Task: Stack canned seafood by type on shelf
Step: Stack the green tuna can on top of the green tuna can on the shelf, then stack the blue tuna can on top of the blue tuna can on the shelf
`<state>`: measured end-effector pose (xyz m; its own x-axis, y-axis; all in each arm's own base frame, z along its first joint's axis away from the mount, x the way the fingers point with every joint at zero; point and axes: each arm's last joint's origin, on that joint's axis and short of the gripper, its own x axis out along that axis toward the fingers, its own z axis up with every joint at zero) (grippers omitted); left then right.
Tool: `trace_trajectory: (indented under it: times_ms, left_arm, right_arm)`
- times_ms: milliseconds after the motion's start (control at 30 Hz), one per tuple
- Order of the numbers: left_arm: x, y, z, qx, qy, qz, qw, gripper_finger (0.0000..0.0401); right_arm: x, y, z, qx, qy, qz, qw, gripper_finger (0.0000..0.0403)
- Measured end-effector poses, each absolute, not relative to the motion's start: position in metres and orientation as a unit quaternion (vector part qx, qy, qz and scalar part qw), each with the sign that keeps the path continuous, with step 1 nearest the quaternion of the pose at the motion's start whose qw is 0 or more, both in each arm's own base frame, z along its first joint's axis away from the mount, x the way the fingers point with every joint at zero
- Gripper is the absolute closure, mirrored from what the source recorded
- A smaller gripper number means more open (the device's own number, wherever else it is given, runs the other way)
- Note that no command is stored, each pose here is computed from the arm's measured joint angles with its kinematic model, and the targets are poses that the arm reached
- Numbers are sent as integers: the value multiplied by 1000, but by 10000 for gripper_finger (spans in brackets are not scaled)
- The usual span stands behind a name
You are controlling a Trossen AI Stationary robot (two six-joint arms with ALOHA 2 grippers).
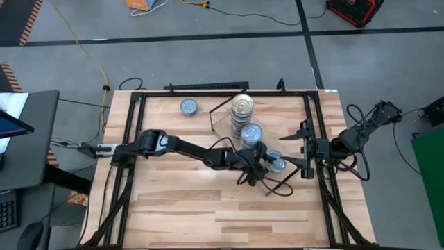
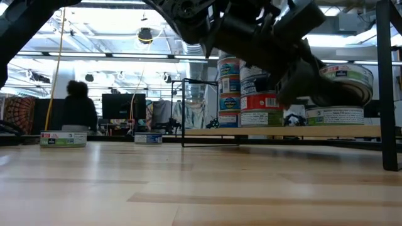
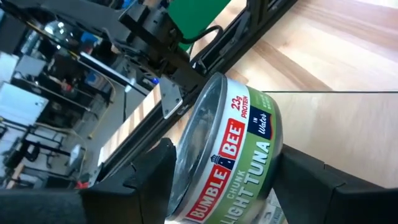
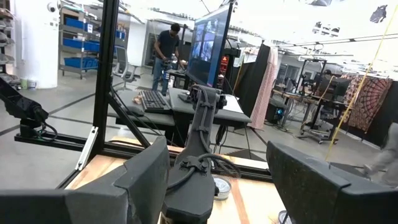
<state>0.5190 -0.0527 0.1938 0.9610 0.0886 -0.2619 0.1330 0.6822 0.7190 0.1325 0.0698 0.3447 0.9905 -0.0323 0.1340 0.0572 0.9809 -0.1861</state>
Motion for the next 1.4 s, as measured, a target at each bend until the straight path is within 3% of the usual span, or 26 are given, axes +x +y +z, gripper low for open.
trace_trajectory:
  times_ms: [833,1400]
  left_arm:
    - [520,-49,204,365,222,-27,904,165]
    - [522,-47,214,344,211,-43,914,165]
  right_arm:
    - [135,72,343,-99,-61,-22,993,108]
    - [135,72,343,-101,-62,-22,993,108]
